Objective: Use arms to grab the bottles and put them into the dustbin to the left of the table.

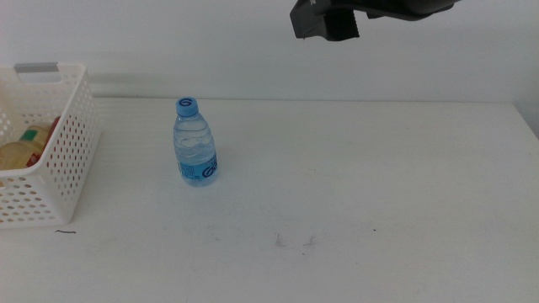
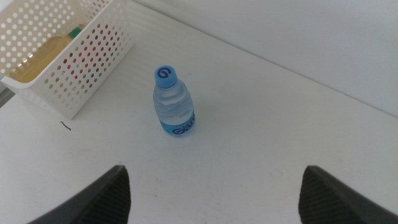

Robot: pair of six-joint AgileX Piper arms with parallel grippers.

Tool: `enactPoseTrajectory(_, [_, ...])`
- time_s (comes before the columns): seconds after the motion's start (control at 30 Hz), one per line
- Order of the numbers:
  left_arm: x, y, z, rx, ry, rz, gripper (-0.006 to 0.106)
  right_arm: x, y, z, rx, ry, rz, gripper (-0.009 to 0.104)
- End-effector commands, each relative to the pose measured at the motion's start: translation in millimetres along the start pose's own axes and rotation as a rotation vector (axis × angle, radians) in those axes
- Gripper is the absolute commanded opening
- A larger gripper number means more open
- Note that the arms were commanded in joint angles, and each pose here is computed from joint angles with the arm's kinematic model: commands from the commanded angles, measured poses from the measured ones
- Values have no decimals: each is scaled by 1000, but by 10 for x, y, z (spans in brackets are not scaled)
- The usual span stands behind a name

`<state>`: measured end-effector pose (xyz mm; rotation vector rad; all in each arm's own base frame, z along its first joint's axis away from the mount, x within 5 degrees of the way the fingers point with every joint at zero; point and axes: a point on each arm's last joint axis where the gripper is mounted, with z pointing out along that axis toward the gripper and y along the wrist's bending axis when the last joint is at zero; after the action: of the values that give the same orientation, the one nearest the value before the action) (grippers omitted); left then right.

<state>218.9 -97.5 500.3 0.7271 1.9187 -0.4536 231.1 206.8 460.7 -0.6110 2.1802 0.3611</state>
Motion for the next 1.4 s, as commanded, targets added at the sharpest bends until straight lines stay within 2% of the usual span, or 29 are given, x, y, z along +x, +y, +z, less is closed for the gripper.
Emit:
enactPoseTrajectory(0.0, [-10,-15,-23,1,-18,-2,94,-8,-33,-23,12,-8,9,89])
enactPoseTrajectory(0.13, [-10,-15,-23,1,-18,-2,94,-8,-34,-23,12,-8,9,89])
enactPoseTrajectory(0.23, [97,86,22,-118,33,63,94,-8,-34,-23,12,-8,9,88])
enactPoseTrajectory(0.33, [294,31,126,-194,-34,57,94,-9,-35,-32,12,-10,9,88])
enactPoseTrajectory(0.47, [822,-61,333,-287,-233,32,94,-9,-35,-32,12,-10,9,88])
enactPoseTrajectory(0.63, [1715,-58,722,-279,-415,-81,94,-9,-35,-32,12,-10,9,88])
enactPoseTrajectory(0.8, [2369,-22,952,-312,-281,-195,94,-9,-35,-32,12,-10,9,88])
enactPoseTrajectory(0.9, [2563,-3,1056,-327,-190,-238,94,-9,-35,-32,12,-10,9,88])
enactPoseTrajectory(1.07, [2703,108,1270,-361,-175,-224,94,-9,-35,-32,12,-10,9,88])
enactPoseTrajectory(1.37, [3011,328,1699,-367,-275,-210,94,-9,-35,-32,12,-10,9,88])
